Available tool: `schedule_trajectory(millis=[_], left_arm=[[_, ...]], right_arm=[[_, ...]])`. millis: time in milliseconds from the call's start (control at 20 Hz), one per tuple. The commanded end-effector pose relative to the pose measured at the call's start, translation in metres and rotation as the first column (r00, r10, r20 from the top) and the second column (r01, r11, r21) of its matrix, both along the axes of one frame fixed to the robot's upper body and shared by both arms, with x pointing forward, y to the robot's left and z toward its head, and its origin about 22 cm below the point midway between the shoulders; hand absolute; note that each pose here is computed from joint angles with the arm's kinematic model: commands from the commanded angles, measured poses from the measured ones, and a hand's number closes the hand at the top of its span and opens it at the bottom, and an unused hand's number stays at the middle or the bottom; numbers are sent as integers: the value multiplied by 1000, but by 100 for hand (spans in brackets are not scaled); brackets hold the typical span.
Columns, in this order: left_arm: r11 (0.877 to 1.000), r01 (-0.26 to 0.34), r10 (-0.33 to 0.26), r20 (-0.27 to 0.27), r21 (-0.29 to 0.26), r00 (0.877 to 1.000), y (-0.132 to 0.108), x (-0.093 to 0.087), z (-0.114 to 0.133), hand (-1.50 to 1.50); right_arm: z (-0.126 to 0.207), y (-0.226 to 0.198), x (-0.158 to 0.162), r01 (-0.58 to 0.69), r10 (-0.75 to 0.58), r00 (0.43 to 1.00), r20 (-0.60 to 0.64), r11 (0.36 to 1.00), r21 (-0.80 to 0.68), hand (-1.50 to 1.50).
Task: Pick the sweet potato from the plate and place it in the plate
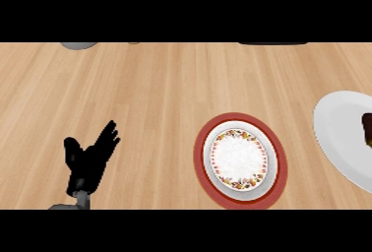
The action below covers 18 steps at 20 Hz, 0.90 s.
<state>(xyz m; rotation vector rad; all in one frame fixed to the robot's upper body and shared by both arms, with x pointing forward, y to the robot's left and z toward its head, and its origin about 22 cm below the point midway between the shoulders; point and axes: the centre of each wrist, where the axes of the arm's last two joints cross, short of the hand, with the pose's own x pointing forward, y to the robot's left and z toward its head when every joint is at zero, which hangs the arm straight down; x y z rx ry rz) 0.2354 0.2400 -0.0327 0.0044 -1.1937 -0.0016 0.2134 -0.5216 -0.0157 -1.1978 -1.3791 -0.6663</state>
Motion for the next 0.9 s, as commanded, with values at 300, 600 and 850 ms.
schedule_trajectory(millis=[300,600,850], left_arm=[[1000,0,0,-13,12,1000,18,6,6,0],[1000,-14,14,-17,-5,1000,-4,-2,6,0],[1000,4,-4,-8,19,1000,10,-2,6,0]], right_arm=[[-12,9,-88,-225,225,974,8,973,48,-150],[-18,44,-148,-222,223,969,-112,975,14,-150],[3,72,-154,-222,225,964,-139,974,37,-150]])
